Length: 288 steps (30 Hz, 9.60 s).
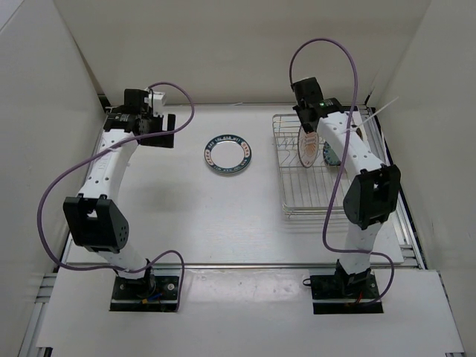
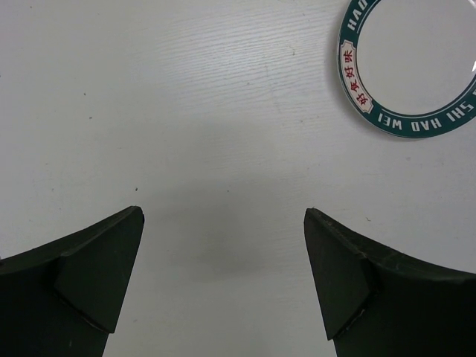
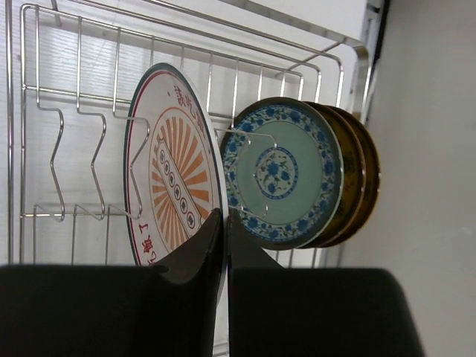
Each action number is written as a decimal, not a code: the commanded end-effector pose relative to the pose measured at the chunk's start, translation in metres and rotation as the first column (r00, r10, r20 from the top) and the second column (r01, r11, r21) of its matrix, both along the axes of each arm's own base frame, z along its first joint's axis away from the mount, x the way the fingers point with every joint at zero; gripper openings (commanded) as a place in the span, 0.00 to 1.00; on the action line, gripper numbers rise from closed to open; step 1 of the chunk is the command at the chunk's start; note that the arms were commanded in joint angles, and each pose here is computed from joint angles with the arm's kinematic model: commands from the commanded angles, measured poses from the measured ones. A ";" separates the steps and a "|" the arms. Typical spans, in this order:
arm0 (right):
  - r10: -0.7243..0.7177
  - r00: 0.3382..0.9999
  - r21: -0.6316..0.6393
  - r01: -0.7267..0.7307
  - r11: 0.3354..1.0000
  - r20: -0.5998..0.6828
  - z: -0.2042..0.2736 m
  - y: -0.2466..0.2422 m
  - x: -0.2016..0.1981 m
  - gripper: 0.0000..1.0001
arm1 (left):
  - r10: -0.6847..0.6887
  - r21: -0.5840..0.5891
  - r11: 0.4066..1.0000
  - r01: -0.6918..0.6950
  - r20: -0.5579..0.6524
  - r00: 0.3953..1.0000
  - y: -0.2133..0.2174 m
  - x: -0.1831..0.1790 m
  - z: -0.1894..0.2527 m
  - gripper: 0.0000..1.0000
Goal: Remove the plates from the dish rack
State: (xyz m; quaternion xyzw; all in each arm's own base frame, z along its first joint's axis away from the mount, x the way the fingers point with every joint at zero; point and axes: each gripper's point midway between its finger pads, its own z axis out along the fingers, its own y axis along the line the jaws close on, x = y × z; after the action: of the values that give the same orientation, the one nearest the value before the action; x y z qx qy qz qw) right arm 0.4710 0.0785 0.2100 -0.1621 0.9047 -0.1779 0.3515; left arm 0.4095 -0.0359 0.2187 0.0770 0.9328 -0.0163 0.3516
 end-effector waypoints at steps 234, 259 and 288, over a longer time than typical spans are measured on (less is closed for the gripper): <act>0.345 0.900 0.432 -0.432 0.792 0.266 0.146 0.020 -0.122 0.00 | -0.641 -0.290 0.620 0.729 0.348 0.684 -0.182 -0.024 0.104 1.00; 0.511 0.824 0.570 -0.549 0.611 0.246 0.129 0.060 -0.136 0.00 | -0.786 -0.243 0.417 0.876 0.387 0.482 -0.335 -0.048 0.105 0.76; 0.231 0.949 0.469 -0.307 0.828 0.213 0.103 -0.002 -0.099 0.85 | -0.806 -0.422 0.518 0.744 0.051 0.590 -0.254 -0.114 -0.031 0.11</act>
State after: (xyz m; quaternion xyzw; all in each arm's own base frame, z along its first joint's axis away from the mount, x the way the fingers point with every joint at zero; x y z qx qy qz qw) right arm 0.3595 0.0884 0.2944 -0.2036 0.8718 0.1305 0.4260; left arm 0.3180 -0.3071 0.1759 0.3923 0.8152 -0.3552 0.2353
